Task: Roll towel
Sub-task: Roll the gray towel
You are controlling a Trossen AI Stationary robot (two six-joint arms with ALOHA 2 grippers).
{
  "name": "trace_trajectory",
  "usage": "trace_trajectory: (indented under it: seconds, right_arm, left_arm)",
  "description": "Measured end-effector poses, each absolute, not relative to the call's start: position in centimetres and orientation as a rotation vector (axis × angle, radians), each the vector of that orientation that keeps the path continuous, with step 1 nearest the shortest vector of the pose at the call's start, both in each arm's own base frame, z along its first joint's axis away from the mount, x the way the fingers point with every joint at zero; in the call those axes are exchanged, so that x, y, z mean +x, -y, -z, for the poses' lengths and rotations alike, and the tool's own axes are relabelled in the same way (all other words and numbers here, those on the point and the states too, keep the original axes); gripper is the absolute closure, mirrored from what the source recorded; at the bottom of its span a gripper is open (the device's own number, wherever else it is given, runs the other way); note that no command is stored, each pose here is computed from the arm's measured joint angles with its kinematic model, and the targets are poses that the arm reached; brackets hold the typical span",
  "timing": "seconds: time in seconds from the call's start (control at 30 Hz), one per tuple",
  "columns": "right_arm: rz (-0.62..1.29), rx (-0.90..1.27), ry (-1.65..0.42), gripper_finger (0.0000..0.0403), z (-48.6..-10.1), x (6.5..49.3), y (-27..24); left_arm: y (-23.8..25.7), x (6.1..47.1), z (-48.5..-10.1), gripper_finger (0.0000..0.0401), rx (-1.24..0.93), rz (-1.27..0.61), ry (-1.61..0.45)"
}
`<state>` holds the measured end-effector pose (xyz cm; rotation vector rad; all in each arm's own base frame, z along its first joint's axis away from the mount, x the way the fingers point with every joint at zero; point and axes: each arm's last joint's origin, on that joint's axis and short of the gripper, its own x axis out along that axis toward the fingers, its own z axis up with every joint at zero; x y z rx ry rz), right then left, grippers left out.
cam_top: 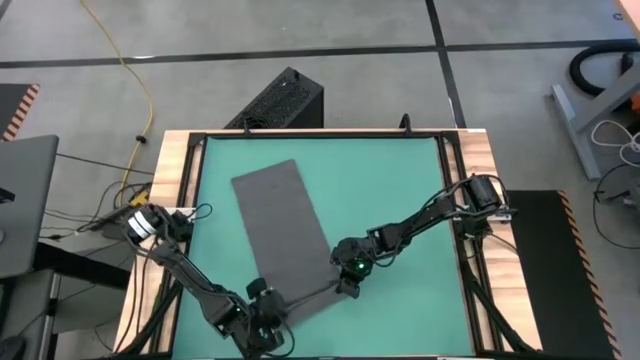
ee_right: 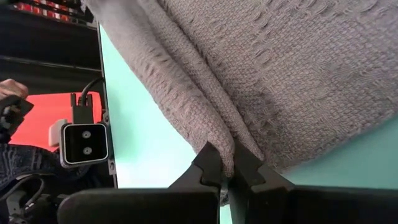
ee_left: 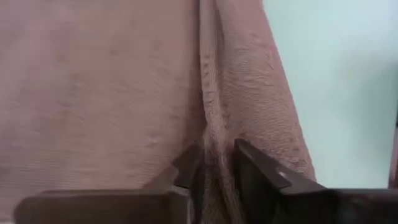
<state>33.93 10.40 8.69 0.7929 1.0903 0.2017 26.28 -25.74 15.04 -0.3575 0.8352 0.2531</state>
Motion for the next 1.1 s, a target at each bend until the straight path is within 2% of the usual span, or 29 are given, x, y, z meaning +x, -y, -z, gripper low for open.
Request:
trace_trajectory:
  seconds: [0.27,0.4,0.6,0.73,0.8,0.93,1.1]
  right_arm:
    - [-0.203,0.793,-1.089,0.0380,-8.7,33.9,-10.4]
    - [-0.206,0.790,-1.088,0.0380,-8.7,33.9,-10.4]
    - [-0.208,0.790,-1.089,0.0380,-8.7,33.9,-10.4]
    - [-0.208,0.789,-1.089,0.0380,-8.7,33.9,-10.4]
    - [-0.208,0.789,-1.084,0.0380,-8.7,33.9,-10.4]
    - [-0.208,0.782,-1.077,0.0380,-8.7,34.0,-10.4]
    - [-0.208,0.780,-1.071,0.0380,-8.7,34.0,-10.4]
  left_arm:
    - [24.9,25.6,-16.3,0.0270,-0.420,-0.338,-0.832]
    - [24.5,25.4,-16.4,0.0246,-0.395,-0.314,-0.906]
    - [23.8,23.8,-19.9,0.0220,-0.366,-0.308,-0.825]
    - [24.0,23.5,-21.8,0.0219,-0.365,-0.316,-0.650]
    - [25.1,24.4,-21.7,0.0222,-0.350,-0.248,-0.567]
    - [26.9,26.9,-19.2,0.0236,-0.273,-0.097,-0.528]
    - [27.4,28.8,-16.6,0.0269,-0.282,-0.079,-0.556]
